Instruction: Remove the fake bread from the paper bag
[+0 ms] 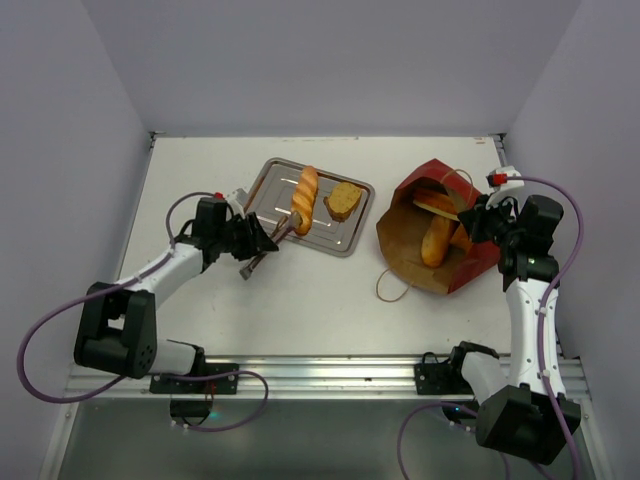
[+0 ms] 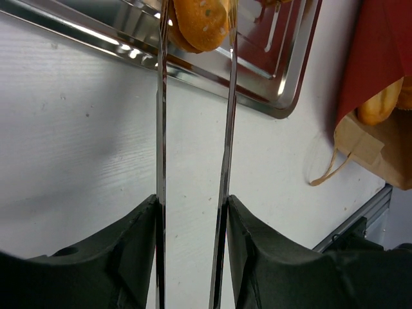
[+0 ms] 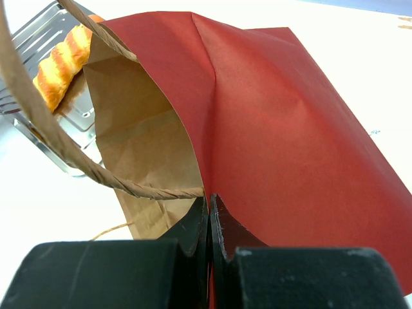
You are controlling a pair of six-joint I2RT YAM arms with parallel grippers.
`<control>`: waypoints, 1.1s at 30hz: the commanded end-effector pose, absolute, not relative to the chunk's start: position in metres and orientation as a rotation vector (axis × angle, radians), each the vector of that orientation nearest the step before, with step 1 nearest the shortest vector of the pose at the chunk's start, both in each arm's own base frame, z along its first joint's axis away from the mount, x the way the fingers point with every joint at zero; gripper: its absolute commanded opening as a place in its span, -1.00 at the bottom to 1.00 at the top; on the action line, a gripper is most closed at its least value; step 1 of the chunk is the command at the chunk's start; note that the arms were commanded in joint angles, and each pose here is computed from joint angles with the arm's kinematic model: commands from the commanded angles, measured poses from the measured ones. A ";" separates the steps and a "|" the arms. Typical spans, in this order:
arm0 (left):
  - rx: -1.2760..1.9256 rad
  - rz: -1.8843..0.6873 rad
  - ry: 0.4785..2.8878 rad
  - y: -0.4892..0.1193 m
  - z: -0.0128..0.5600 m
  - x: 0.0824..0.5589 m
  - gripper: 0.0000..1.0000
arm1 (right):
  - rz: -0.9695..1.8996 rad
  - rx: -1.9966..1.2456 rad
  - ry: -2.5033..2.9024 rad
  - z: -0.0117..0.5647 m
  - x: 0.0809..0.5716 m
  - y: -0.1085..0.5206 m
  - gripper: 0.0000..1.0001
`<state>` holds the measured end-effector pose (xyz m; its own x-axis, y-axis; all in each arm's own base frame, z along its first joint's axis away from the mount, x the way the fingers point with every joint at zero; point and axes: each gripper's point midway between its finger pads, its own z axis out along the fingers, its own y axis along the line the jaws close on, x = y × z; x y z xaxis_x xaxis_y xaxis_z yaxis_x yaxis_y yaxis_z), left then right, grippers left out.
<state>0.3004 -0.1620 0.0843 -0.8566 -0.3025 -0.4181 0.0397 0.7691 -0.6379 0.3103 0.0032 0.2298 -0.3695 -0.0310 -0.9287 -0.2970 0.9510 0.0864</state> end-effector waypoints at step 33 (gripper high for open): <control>0.418 -1.584 2.110 -0.291 0.199 0.137 -0.12 | 0.399 -0.481 1.904 0.224 0.300 0.029 -1.00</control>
